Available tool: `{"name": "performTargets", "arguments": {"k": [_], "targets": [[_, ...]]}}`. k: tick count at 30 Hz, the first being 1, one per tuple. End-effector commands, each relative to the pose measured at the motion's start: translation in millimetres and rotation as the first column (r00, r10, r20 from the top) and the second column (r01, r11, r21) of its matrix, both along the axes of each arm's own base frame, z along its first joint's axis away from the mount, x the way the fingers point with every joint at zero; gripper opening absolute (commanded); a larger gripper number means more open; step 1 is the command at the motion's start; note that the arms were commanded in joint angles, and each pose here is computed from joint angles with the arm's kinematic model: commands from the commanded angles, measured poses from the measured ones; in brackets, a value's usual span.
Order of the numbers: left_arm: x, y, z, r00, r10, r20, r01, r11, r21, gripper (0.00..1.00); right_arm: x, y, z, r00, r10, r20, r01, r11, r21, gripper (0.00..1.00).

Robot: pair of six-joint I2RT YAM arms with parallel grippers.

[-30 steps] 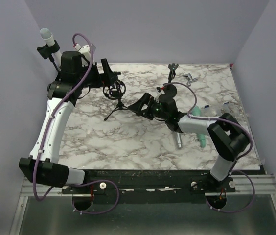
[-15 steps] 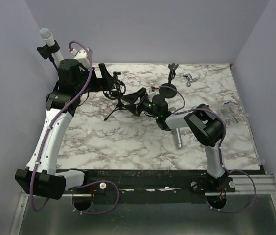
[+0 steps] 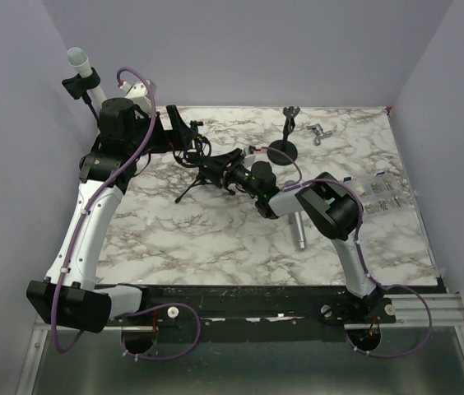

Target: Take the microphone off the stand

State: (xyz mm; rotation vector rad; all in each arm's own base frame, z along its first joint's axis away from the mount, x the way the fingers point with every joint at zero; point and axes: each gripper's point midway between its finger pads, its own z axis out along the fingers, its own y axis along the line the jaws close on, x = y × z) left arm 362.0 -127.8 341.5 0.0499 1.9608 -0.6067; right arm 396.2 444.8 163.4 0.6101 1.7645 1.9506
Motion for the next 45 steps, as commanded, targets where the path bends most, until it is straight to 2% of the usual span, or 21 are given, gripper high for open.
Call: {"name": "performTargets", "arguments": {"k": [1, 13, 16, 19, 25, 29, 35, 41, 45], "targets": [[-2.0, -3.7, 6.2, 1.0, -0.016, 0.025, 0.017, 1.0, -0.019, 0.98, 5.4, 4.3, 4.8, 1.0, -0.02, -0.002, 0.02, 0.998, 0.067, 0.52], [-1.4, -1.5, 7.8, 1.0, -0.016, 0.026, 0.017, 0.999, -0.036, 0.97, 5.0, 5.7, -3.4, 1.0, -0.018, -0.015, 0.019, 0.997, 0.072, 0.29], [-1.2, -0.4, 7.3, 1.0, -0.013, 0.025, 0.014, 0.999, -0.037, 0.97, 3.6, 6.2, -4.9, 1.0, -0.02, -0.009, 0.021, 0.998, 0.06, 0.17], [-0.8, -0.2, 6.7, 1.0, -0.012, 0.023, 0.013, 0.999, -0.037, 0.97, 3.5, 5.2, -9.6, 0.999, -0.036, 0.004, 0.036, 0.999, 0.009, 0.06], [-0.5, -0.4, 6.4, 1.0, -0.014, 0.022, 0.014, 0.999, -0.037, 0.97, 4.8, 2.6, -19.9, 0.993, -0.096, 0.067, 0.109, 0.971, -0.212, 0.01], [-0.6, -0.6, 6.5, 1.0, -0.014, 0.022, 0.015, 0.999, -0.038, 0.97, 10.5, -2.5, -26.8, 0.976, -0.155, 0.154, 0.208, 0.881, -0.424, 0.01], [-0.6, 0.6, 6.5, 1.0, -0.01, 0.023, 0.011, 0.999, -0.035, 0.97, 14.8, -9.2, -31.7, 0.94, -0.148, 0.307, 0.325, 0.668, -0.67, 0.01], [0.2, 2.6, 6.4, 1.0, -0.003, 0.024, 0.004, 0.999, -0.032, 0.97, 14.5, -9.9, -26.3, 0.866, -0.037, 0.498, 0.46, 0.447, -0.767, 0.01], [1.0, 3.8, 5.8, 1.0, 0.0, 0.021, 0.0, 0.999, -0.033, 0.97, 9.3, -12.9, -23.3, 0.817, 0.036, 0.575, 0.528, 0.356, -0.772, 0.01]]}}
